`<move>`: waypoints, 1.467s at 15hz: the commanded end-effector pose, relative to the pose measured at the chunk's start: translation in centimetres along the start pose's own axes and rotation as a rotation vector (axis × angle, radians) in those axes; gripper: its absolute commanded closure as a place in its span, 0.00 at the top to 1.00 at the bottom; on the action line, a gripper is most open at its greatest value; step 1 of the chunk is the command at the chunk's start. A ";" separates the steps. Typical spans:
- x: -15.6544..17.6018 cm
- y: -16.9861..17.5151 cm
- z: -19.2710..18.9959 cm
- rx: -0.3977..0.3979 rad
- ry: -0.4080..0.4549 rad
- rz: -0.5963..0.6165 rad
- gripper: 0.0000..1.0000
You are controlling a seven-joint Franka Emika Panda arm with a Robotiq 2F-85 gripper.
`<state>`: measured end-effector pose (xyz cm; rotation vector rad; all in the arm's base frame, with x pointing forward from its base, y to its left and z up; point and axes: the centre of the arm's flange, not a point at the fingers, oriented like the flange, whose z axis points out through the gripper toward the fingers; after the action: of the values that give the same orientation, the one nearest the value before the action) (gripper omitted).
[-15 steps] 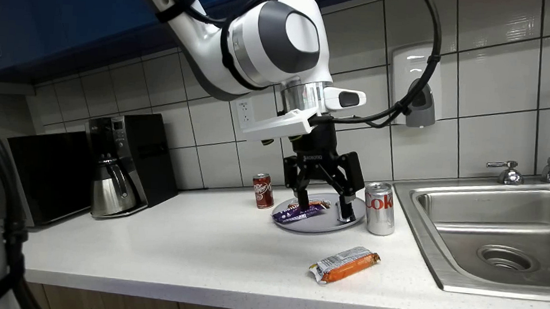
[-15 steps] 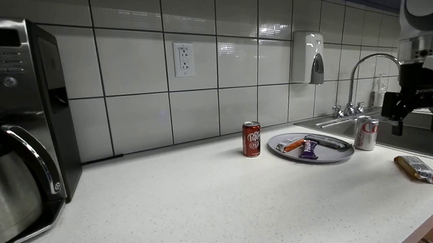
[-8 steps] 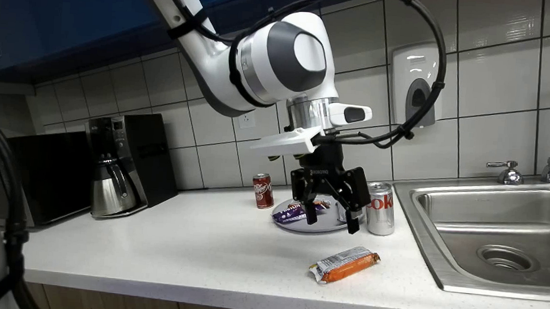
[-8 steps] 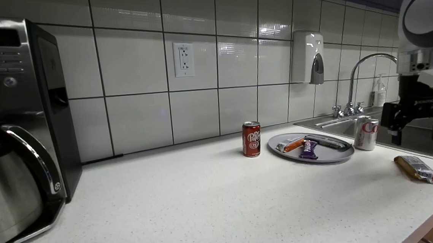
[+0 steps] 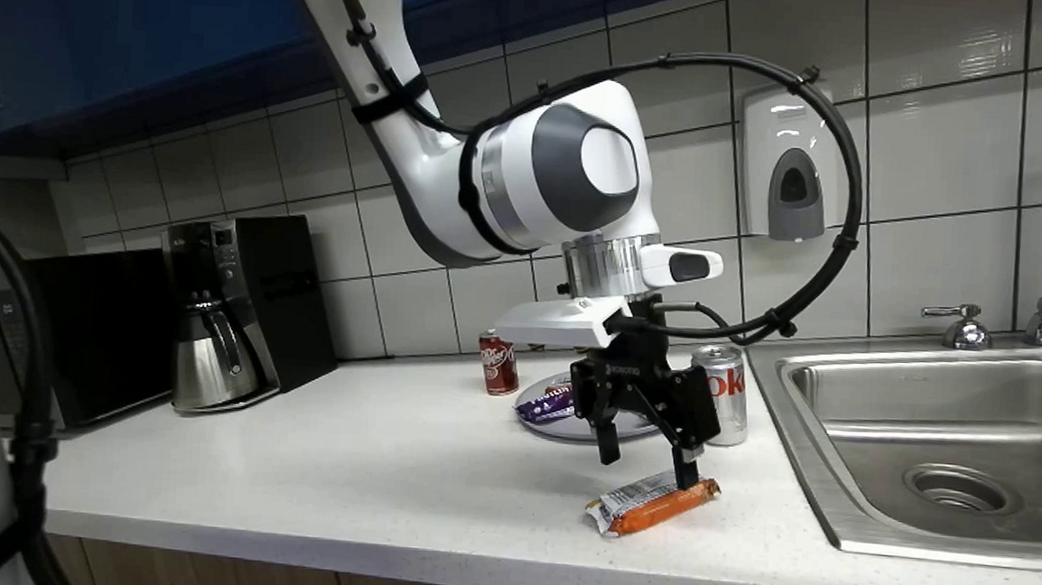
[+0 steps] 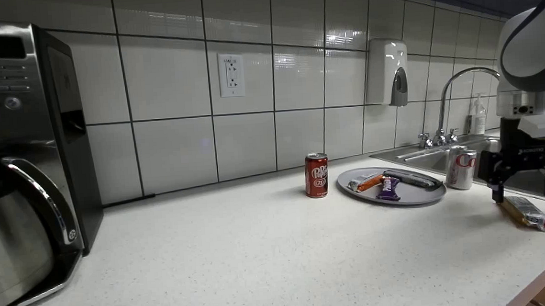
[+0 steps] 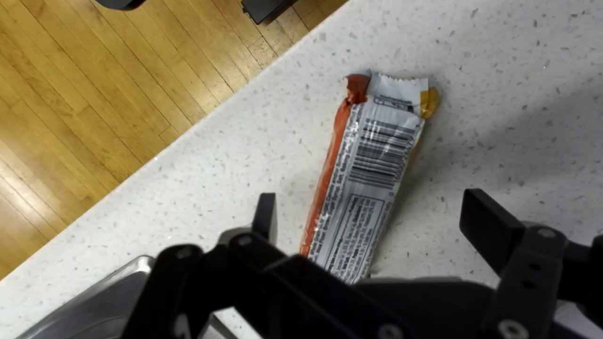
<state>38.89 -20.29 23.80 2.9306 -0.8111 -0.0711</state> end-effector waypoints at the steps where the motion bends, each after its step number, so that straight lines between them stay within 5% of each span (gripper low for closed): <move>1: 1.2 0.3 0.9 -0.023 0.011 0.025 1.00; 8: 0.8 0.5 1.7 -0.039 -0.004 0.014 0.97; 9: 0.7 0.5 1.8 -0.041 -0.004 0.012 0.74; 11: 0.7 0.5 1.8 -0.044 -0.005 0.009 0.69; 17: 0.7 0.7 1.5 -0.049 -0.004 0.005 0.22; 22: 0.3 0.6 0.5 -0.036 0.003 -0.003 0.17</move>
<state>38.87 -21.35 22.10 2.9057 -0.7992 -0.1065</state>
